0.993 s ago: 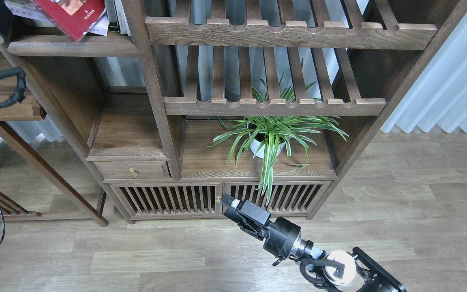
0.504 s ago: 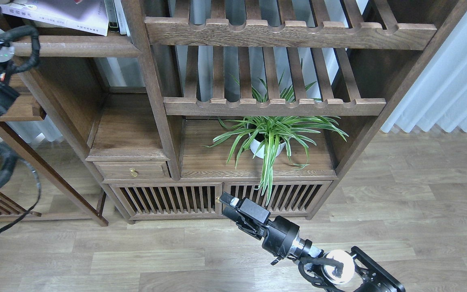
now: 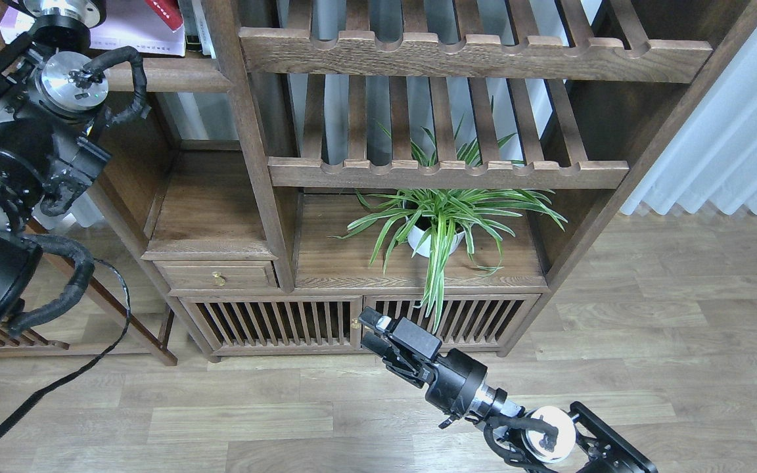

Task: Organize books on shelf
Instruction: 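Release the red book and push it into place with the left gripper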

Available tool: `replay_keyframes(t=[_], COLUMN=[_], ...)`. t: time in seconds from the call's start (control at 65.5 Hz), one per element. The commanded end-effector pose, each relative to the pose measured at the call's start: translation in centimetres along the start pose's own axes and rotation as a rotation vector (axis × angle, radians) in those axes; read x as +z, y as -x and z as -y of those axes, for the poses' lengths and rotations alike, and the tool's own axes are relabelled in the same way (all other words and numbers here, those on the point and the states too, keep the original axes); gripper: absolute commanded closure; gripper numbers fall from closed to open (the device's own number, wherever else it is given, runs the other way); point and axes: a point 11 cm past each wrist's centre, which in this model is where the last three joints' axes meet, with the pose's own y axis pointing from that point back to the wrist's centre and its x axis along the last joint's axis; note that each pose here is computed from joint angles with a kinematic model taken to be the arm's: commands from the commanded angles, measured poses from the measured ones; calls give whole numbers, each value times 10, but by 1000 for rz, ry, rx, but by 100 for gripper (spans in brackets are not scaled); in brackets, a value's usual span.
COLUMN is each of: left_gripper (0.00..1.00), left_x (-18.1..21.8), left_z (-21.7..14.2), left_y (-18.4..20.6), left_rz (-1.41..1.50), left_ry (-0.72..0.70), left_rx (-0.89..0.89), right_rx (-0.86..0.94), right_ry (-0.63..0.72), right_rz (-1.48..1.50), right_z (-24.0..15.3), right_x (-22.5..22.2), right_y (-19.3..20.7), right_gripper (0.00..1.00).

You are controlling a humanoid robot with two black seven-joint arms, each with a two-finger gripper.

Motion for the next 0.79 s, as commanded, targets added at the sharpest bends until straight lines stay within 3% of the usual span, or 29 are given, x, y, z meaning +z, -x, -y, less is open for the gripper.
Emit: replay_keyframes(t=[0.0,0.092,0.55,0.779], left_gripper=[0,0,0,0], left_x=[4,-1,61,72], left_z=[-15,-17,-3,3], left_y=[-40,-37,-14,2], left_rz=[76,50,9,13], left_ry=[-14,-23,65,82], left_rx=[97,53,-152,-201], right_rx=[4,5,5,5], right_ry=[-5,-7,-2,-2], right_rz=[9,12,9,9], right_z=[-3,-4,-4,-4], right_x=[3,3,4,4], right_y=[-2,-2,-2,-2], right_gripper=[1,1,1,1])
